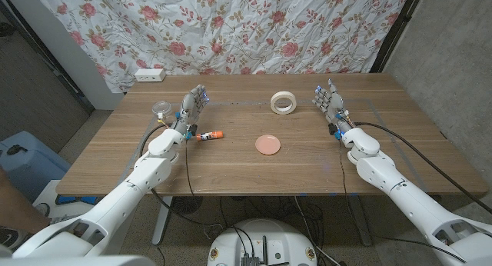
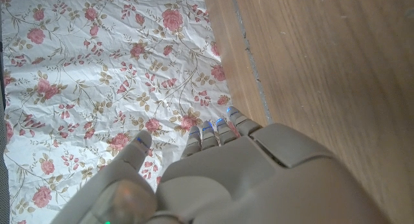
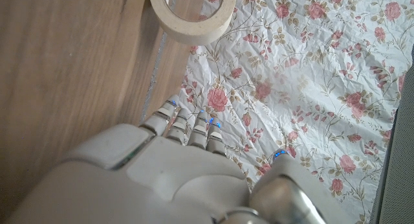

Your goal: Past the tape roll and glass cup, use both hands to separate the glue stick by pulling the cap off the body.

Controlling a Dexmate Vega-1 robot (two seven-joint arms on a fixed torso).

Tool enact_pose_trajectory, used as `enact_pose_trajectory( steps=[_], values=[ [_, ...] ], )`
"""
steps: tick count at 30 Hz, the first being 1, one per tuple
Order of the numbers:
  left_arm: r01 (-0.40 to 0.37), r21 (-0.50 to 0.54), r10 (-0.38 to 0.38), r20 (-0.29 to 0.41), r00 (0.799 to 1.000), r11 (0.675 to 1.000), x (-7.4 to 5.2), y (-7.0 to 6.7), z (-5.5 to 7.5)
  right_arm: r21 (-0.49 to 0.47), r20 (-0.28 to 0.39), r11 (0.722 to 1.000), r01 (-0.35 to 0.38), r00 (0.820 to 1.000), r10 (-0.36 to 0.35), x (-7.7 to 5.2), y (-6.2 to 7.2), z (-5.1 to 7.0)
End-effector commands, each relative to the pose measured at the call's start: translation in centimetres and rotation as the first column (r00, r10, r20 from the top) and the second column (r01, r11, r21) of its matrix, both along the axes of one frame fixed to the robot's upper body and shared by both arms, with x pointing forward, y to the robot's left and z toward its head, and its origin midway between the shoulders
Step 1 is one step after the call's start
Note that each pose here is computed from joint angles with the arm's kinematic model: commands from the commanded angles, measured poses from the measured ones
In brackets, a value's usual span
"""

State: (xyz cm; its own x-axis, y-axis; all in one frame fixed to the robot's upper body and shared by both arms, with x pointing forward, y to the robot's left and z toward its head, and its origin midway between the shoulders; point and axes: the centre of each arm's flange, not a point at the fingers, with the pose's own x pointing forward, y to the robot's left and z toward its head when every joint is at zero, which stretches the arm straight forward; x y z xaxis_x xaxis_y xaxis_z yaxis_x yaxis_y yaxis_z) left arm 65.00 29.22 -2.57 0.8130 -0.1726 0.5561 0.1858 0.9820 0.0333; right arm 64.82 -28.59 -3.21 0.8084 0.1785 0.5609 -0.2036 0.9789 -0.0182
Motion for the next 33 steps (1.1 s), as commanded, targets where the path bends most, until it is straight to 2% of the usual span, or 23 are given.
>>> enact_pose_trajectory(
  steps=[1, 8, 18, 26, 33],
  values=[
    [-0.032, 0.035, 0.033, -0.006, 0.999, 0.999, -0.6, 0.0, 0.2, -0.011, 0.013, 1.000, 0.007, 1.000, -0.007, -0.3, 0.4, -0.4],
    [-0.078, 0.089, 0.079, -0.017, 0.997, 0.993, -1.7, -0.1, 0.6, -0.029, 0.012, 1.000, 0.006, 1.000, -0.005, -0.4, 0.3, -0.4],
    [-0.150, 0.203, 0.154, -0.006, 0.988, 0.968, -3.7, -0.5, 1.6, -0.043, 0.039, 0.999, 0.030, 0.999, -0.029, -0.9, 0.0, -0.2],
    [-0.205, 0.299, 0.216, -0.006, 0.976, 0.932, -5.6, -1.0, 1.8, -0.036, 0.055, 0.999, 0.035, 0.998, -0.033, -1.5, -0.5, -0.6],
    [-0.292, 0.375, 0.307, 0.020, 0.951, 0.880, -7.3, -1.0, 2.3, -0.041, 0.062, 0.999, 0.032, 0.998, -0.030, -1.7, -0.6, -0.8]
  ],
)
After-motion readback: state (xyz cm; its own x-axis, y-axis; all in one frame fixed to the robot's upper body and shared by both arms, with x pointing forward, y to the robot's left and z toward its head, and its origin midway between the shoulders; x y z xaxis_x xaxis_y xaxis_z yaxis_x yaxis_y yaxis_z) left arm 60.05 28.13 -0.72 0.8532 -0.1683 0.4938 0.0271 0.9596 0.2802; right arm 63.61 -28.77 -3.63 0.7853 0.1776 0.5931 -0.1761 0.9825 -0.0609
